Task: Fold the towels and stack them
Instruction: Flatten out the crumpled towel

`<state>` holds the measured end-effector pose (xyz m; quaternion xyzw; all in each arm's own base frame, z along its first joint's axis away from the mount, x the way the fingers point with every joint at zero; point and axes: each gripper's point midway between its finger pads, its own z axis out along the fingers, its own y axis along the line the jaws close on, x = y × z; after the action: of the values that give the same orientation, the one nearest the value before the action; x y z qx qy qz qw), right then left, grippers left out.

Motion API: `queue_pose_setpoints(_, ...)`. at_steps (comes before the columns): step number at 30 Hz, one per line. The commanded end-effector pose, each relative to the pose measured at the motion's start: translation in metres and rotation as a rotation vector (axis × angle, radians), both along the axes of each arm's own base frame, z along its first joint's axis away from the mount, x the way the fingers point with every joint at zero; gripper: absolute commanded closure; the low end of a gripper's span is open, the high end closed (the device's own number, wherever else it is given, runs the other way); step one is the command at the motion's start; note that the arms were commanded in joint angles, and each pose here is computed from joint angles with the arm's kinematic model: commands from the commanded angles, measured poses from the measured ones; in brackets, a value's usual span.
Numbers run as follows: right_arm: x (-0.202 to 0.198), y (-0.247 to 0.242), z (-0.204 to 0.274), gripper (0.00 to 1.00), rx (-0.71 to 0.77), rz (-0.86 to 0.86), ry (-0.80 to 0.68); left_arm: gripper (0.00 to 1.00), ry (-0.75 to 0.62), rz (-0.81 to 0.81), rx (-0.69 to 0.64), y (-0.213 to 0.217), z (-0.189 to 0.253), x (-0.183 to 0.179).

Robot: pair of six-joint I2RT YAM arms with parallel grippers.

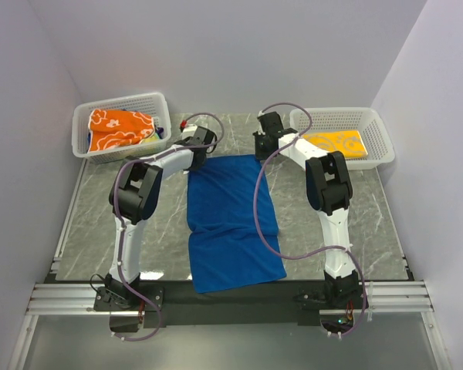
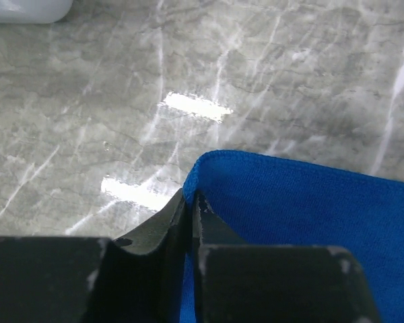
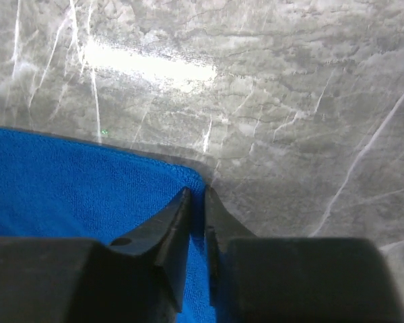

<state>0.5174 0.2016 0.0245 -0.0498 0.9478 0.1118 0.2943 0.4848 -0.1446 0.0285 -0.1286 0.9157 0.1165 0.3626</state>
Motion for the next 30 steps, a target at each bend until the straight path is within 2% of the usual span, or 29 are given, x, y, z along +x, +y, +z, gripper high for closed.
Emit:
queue_pose_setpoints(1, 0.016, 0.001, 0.023, 0.83, 0.010, 0.007, -0.056, 0.89, -0.073, -0.018, -0.037, 0.004, 0.034, 0.010)
queue_pose_setpoints(2, 0.019, 0.002, 0.028, 0.88, 0.004, 0.016, -0.070, 0.92, -0.077, -0.017, -0.046, 0.006, 0.035, 0.012)
queue_pose_setpoints(5, 0.019, -0.001, 0.035, 0.94, -0.014, 0.032, -0.084, 0.96, -0.073, -0.033, -0.059, 0.005, 0.034, 0.012)
queue_pose_setpoints(9, 0.010, -0.005, 0.050, 0.94, -0.040, 0.057, -0.136, 0.98, -0.067, -0.035, -0.057, 0.007, 0.032, 0.009)
queue_pose_setpoints(10, 0.009, -0.005, 0.066, 0.93, -0.036, 0.063, -0.173, 0.98, -0.069, -0.035, -0.063, 0.006, 0.032, 0.009)
queue_pose_setpoints(18, -0.060, 0.013, 0.043, 0.82, -0.076, 0.229, -0.072, 0.98, -0.077, -0.041, -0.086, 0.004, 0.037, 0.006)
queue_pose_setpoints(19, -0.063, 0.015, 0.047, 0.67, -0.049, 0.234, -0.076, 0.98, -0.080, -0.040, -0.087, 0.005, 0.037, 0.007)
queue_pose_setpoints(22, -0.063, 0.011, 0.044, 0.53, -0.012, 0.229, -0.061, 0.98, -0.067, -0.047, -0.091, 0.004, 0.033, 0.005)
queue_pose_setpoints(30, -0.027, 0.004, 0.057, 0.51, 0.096, 0.164, -0.093, 0.98, -0.060, -0.051, -0.088, 0.004, 0.029, 0.003)
